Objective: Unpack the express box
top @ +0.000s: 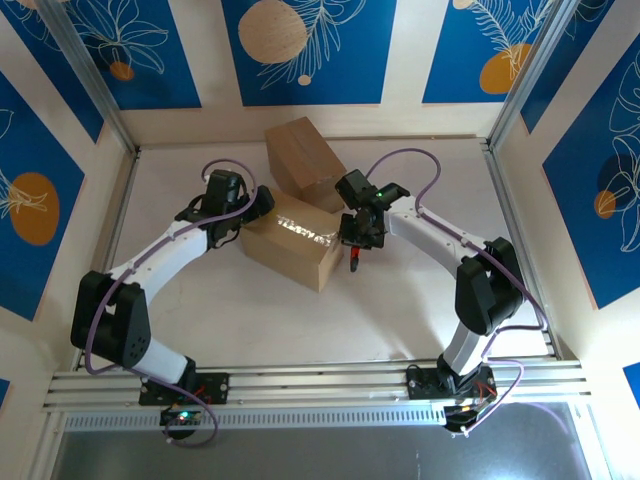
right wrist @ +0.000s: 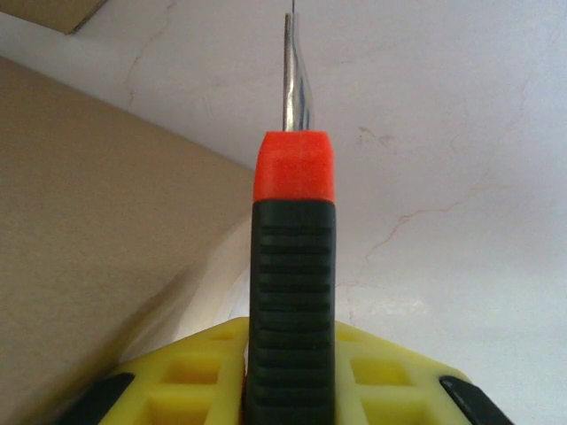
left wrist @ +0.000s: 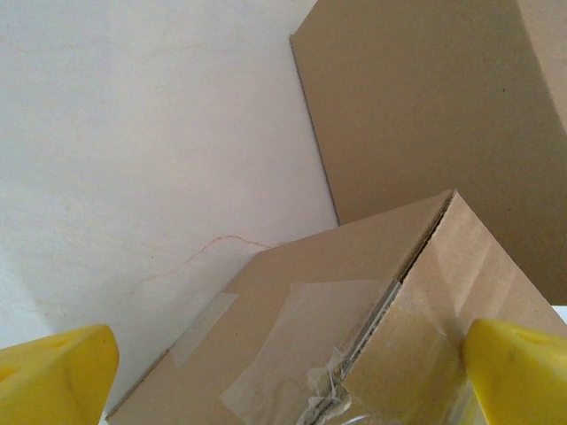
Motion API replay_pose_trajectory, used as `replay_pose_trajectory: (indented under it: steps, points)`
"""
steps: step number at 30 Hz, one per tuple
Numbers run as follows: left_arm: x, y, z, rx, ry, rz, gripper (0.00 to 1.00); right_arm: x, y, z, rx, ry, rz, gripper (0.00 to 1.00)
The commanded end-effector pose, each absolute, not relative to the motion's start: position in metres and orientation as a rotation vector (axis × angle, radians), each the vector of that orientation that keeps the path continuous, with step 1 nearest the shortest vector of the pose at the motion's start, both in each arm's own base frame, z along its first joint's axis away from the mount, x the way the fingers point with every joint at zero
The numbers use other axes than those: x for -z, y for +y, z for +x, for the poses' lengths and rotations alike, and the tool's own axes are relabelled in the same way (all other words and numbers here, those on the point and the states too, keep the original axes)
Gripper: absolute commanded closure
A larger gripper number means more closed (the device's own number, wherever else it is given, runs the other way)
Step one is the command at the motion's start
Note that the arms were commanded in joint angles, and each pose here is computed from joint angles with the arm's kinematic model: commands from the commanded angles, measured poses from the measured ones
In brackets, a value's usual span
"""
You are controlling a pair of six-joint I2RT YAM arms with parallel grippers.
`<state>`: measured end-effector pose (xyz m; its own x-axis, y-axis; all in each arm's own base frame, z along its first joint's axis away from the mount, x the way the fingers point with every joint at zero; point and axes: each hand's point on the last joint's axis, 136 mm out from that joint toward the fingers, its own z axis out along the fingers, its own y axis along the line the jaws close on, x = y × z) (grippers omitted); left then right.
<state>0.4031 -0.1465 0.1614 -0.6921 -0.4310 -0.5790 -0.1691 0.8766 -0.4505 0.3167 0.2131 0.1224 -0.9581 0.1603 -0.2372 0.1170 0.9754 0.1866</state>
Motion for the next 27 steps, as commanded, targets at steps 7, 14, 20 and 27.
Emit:
replay_pose_trajectory:
  steps: [7,14,20,27]
  points:
    - [-0.101,-0.151,0.372,0.411,2.567,-0.389,0.0,-0.142,0.243,0.297,-0.47,2.812,0.15,1.0]
    - [-0.102,-0.154,0.376,0.415,2.572,-0.389,0.0,-0.142,0.251,0.287,-0.439,2.817,0.115,1.0]
    - [-0.099,-0.148,0.367,0.397,2.582,-0.423,0.0,-0.145,0.234,0.297,-0.455,2.795,0.172,1.0]
    - [-0.09,-0.141,0.357,0.359,2.6,-0.46,0.0,-0.157,0.229,0.306,-0.468,2.77,0.17,1.0]
